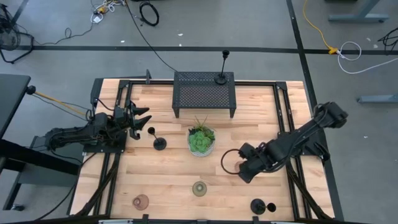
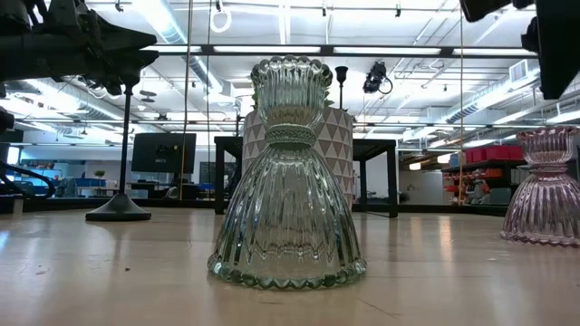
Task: Pick & Place candle stick holders
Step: Put the pink glass candle holder on the shelf aligned with the black candle holder
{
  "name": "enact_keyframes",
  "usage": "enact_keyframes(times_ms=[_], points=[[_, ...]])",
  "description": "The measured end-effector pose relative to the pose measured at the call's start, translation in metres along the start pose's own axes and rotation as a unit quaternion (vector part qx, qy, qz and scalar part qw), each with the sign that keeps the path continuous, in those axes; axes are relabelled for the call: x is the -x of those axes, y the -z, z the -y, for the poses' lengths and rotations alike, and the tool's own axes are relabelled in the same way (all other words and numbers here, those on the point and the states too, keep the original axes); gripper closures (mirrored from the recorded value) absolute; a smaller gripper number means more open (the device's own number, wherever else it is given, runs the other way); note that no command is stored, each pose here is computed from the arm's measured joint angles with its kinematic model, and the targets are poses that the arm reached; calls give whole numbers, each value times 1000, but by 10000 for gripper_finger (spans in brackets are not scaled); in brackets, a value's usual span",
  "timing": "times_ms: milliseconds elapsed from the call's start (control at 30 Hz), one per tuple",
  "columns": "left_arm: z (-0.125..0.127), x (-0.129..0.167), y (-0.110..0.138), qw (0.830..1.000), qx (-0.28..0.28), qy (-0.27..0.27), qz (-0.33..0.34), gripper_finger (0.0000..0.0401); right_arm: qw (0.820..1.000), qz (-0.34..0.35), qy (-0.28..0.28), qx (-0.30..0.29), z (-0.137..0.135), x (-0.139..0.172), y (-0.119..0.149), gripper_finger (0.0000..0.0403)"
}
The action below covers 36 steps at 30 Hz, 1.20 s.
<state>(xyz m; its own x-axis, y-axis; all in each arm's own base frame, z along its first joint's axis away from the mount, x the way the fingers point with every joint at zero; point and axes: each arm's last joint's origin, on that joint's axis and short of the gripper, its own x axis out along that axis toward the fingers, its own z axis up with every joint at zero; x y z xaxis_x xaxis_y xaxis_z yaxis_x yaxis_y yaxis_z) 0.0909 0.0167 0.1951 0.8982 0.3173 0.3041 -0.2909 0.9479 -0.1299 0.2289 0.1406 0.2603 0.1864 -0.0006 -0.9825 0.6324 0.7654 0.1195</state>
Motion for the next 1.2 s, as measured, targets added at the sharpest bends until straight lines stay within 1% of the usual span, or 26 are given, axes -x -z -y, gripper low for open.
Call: enact_keyframes(times_ms=[500,667,1200], points=[[0,0,0,1000,0,0,0,211,999,-13,35,-8,-9,-22,-1,110],[0,0,0,1000,0,0,0,211,999,-2,43,-6,-11,-27,-2,110],[0,0,0,1000,0,0,0,211,999,26,44,-3,-13,-29,-4,110]])
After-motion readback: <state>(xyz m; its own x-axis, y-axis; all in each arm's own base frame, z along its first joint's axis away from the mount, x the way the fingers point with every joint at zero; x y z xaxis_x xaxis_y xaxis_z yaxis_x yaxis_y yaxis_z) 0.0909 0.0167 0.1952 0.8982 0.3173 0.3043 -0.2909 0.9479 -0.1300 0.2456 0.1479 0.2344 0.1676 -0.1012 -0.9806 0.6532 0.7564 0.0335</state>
